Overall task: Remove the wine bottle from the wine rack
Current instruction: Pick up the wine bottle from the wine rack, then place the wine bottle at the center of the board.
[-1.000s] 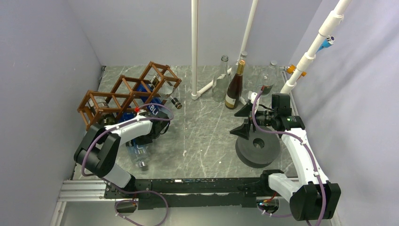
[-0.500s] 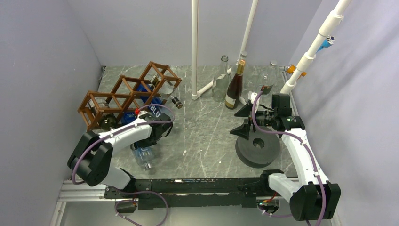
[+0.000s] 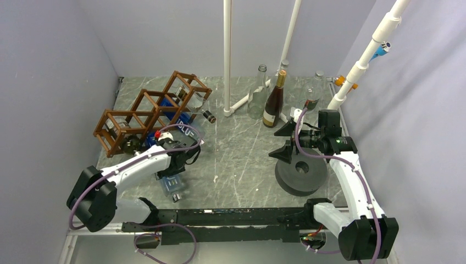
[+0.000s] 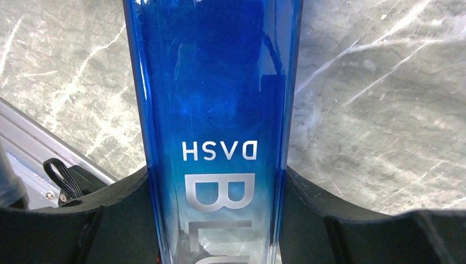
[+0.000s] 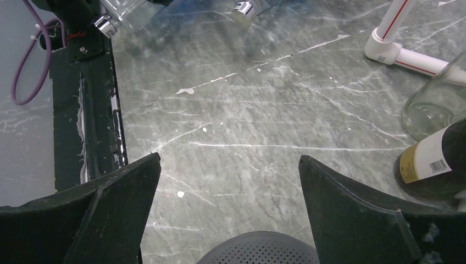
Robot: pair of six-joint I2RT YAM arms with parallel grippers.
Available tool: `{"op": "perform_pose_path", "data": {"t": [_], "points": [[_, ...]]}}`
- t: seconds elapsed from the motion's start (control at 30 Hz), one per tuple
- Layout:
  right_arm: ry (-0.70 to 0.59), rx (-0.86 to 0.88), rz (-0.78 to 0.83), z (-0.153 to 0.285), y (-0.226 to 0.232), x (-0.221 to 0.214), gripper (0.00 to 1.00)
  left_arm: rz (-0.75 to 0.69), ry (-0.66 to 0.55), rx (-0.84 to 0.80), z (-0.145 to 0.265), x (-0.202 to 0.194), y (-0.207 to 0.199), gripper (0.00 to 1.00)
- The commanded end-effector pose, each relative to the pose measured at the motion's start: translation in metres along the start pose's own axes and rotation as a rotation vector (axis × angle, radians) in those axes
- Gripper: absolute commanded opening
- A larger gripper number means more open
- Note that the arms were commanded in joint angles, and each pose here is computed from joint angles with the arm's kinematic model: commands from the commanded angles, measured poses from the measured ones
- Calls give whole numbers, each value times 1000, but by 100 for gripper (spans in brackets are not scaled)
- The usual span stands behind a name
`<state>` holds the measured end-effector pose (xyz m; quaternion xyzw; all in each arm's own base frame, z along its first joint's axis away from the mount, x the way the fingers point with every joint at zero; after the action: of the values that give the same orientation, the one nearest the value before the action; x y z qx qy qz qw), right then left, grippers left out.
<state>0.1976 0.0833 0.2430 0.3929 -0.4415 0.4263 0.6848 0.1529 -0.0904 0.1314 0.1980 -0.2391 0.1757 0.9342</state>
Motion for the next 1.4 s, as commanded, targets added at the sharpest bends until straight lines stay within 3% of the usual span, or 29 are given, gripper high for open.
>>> {"op": "perform_pose_path", "data": {"t": [0.0, 0.63, 1.37], "points": [[-31, 22, 53, 3, 4, 8, 100, 35, -32, -43, 6, 3, -4, 0], [-40, 51, 61, 2, 9, 9, 100, 30, -8, -24, 27, -27, -20, 0], [-50, 57, 72, 3, 13, 10, 100, 95, 61, -287, 64, -44, -19, 0]]}}
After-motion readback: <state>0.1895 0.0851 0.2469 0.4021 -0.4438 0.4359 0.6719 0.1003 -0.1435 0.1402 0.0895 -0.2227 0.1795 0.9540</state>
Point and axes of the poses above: each gripper's point midway between its finger pads, its own z axis back along the fingers, its own y axis along the line the jaws close on, x = y × z, the point moved 8 cm from there along z, back along the fingers, and after that the axes turned 4 degrees about -z, right-handed, at the moved point
